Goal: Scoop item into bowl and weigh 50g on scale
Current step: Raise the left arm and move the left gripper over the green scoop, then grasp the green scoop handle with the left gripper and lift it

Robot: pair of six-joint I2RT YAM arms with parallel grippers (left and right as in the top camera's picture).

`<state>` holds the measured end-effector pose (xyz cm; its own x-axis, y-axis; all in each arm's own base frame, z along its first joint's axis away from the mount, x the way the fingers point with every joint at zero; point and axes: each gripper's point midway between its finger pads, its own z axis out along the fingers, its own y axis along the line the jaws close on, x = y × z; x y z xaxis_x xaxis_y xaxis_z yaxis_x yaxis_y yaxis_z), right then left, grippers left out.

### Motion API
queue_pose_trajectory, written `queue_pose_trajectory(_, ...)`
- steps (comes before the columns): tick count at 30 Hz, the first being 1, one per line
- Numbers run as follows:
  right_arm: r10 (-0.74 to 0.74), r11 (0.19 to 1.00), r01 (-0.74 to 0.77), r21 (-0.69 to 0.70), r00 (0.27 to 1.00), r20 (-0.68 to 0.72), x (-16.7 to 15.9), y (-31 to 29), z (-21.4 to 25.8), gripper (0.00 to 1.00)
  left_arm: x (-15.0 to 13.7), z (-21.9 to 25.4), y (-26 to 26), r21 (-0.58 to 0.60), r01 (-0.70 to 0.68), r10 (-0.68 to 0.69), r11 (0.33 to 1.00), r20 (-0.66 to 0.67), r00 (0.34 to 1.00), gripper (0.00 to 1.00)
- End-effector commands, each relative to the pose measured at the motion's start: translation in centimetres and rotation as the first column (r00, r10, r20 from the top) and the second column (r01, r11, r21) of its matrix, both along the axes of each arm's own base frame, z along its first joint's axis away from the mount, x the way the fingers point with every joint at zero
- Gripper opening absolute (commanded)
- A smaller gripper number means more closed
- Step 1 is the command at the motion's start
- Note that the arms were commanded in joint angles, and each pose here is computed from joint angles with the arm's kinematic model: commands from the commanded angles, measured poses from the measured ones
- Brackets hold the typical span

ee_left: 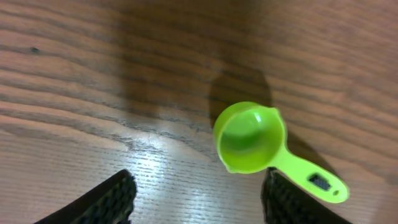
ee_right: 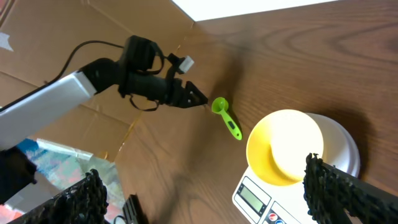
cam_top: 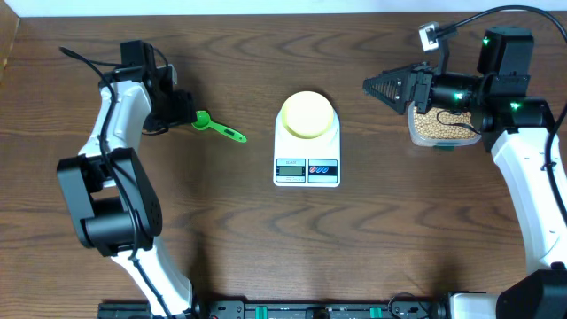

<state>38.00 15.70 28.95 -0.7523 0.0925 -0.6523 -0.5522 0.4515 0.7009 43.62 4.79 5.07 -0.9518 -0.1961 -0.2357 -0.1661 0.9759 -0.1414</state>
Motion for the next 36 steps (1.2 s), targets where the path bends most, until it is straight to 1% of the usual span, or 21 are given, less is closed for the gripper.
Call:
queue_pose_trajectory(1, 0.009, 1.0, -0.009, 0.004, 1.0, 0.006, -0.4, 0.6, 0.7, 0.99, 0.2, -1.2, 0.6, 0.03, 0.012, -0.011, 0.999, -0.021, 1.0, 0.63)
queue_pose_trajectory(7, -0.006, 1.0, 0.006, 0.002, 1.0, -0.013, -0.3, 0.6, 0.6, 0.99, 0.2, -2.7, 0.6, 0.025, 0.012, -0.011, 1.0, -0.045, 0.999, 0.63)
queue_pose_trajectory(19, -0.012, 1.0, 0.012, 0.008, 1.0, -0.027, -0.2, 0.6, 0.6, 0.99, 2.1, -2.7, 0.9, 0.039, 0.009, -0.011, 0.999, 0.037, 0.999, 0.63)
queue_pose_trajectory(22, -0.014, 1.0, 0.014, 0.01, 0.999, -0.031, -0.3, 0.6, 0.7, 0.99, 2.3, -2.6, 1.0, 0.041, 0.009, -0.011, 0.999, 0.046, 0.999, 0.61)
queue_pose_trajectory(24, -0.014, 1.0, 0.014, 0.011, 0.999, -0.033, -0.3, 0.6, 0.7, 0.99, 2.2, -2.6, 1.0, 0.041, 0.009, -0.011, 0.999, 0.045, 0.999, 0.6)
queue_pose_trajectory(29, -0.015, 1.0, 0.015, 0.011, 0.999, -0.032, -0.3, 0.6, 0.7, 0.99, 2.0, -2.8, 0.9, 0.038, 0.01, -0.011, 0.999, 0.034, 0.999, 0.59)
queue_pose_trajectory(36, -0.021, 1.0, 0.021, 0.007, 0.999, -0.03, -0.1, 0.5, 0.6, 0.99, 0.9, -3.1, 0.6, 0.023, 0.014, -0.014, 1.0, -0.01, 1.0, 0.6)
